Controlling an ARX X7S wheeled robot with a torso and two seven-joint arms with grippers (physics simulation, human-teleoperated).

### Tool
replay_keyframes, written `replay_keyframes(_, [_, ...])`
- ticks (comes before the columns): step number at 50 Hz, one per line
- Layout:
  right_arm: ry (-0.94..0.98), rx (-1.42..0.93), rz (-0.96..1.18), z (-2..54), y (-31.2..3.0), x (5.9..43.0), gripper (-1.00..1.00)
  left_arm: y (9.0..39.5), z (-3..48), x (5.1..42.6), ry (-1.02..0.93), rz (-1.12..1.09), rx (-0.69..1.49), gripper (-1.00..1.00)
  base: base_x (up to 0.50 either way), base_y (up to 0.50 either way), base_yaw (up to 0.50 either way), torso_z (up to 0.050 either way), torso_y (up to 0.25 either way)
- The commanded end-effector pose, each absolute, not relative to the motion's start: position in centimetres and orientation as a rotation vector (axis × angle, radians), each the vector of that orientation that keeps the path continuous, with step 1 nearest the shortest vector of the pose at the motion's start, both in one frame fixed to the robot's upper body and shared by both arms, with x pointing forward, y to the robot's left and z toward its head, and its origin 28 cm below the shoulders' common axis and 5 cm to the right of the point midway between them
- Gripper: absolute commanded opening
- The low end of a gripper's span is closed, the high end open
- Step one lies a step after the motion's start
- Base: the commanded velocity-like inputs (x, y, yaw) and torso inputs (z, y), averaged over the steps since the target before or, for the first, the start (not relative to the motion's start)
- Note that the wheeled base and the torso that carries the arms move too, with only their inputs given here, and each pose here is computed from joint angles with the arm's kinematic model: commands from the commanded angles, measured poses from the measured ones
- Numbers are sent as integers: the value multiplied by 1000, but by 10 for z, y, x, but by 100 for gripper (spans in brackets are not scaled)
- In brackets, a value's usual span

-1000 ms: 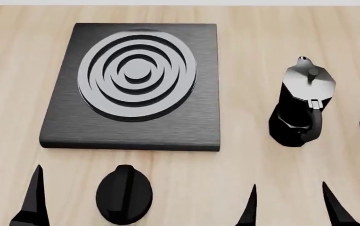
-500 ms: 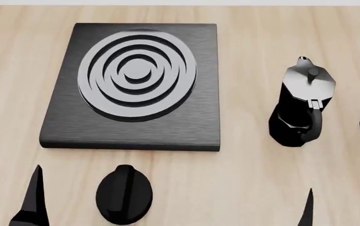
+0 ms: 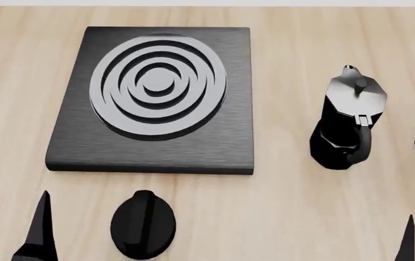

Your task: Put the right moka pot on the stove.

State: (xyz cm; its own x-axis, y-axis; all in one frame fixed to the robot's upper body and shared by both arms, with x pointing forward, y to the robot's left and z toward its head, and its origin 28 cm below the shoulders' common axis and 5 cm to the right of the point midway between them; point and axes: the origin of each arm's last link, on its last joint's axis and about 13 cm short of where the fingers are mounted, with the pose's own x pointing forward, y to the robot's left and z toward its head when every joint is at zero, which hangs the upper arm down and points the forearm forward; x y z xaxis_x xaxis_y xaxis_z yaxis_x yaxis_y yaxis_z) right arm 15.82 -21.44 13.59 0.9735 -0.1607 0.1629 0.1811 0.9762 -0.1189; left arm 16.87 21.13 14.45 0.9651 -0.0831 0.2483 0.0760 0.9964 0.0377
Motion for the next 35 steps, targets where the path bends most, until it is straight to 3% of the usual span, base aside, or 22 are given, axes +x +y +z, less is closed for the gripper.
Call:
replay_keyframes(1, [-142, -124, -206, 142, -228, 159, 100, 211, 144, 169, -254, -84, 29, 100, 0, 0, 0, 0, 0])
replay_keyframes(35, [-72, -67, -271, 174, -273, 188, 100, 211, 145, 168, -256, -91, 26, 100, 0, 0, 0, 0, 0])
